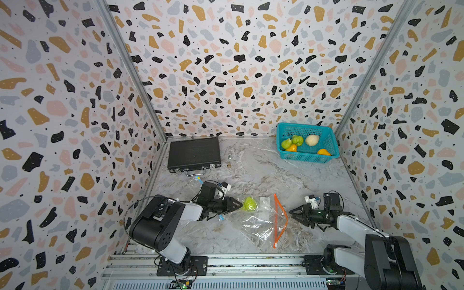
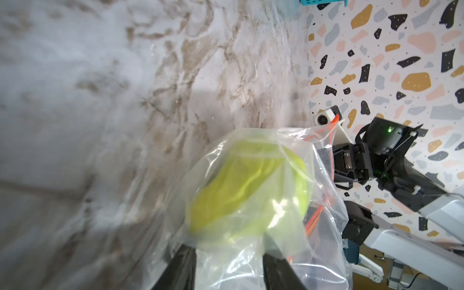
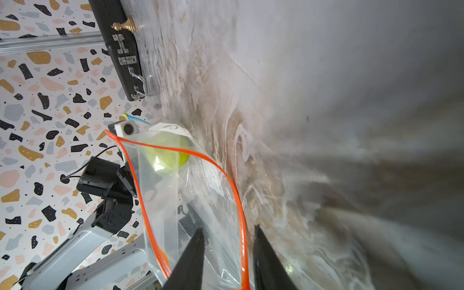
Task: Open the zip-top bag and take out the pear
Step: Pick up the pear from the zipper food storage bag.
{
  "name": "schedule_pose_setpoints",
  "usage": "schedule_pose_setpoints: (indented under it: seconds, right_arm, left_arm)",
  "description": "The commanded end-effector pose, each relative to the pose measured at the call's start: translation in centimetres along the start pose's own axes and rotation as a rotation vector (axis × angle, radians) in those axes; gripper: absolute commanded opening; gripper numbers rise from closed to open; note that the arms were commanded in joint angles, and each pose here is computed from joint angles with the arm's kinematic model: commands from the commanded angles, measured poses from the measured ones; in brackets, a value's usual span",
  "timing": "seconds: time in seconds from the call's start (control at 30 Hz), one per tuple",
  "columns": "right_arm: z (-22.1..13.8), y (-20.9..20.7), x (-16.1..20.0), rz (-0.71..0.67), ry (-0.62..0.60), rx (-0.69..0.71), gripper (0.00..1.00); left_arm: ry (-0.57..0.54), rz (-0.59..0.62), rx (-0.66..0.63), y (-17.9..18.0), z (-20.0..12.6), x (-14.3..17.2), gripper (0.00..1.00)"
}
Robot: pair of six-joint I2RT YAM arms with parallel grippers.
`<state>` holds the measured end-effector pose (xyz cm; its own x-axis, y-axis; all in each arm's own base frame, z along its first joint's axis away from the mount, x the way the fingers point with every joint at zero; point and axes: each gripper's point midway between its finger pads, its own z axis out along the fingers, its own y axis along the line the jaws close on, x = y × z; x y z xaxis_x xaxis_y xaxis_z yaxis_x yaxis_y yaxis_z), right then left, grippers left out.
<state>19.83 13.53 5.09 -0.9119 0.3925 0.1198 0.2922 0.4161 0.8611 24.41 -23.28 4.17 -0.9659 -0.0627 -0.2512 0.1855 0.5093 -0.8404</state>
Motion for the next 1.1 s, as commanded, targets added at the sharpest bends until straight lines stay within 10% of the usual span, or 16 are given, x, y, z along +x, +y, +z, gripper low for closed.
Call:
schedule_pose_setpoints:
  seconds: [0.0, 0.3, 1.07]
  right_arm:
    - [0.3, 2.2, -0.5, -0.055, -0.005, -0.092, 0.25]
    - [2.3, 5.7, 0.7, -0.135, 0.057, -0.231, 0.04]
    - [10.5, 5.5, 2.6, -0.113, 0.166, -0.28, 0.0]
  left_arm:
    - [0.006, 0.009, -0.023, 1.1, 0.2, 0.7, 0.36]
    - [0.036, -0.01, -0.061, 2.7, 1.2, 1.6, 0.31]
    - [0.015, 0.024, 0.05, -3.0, 2.1, 1.5, 0.3]
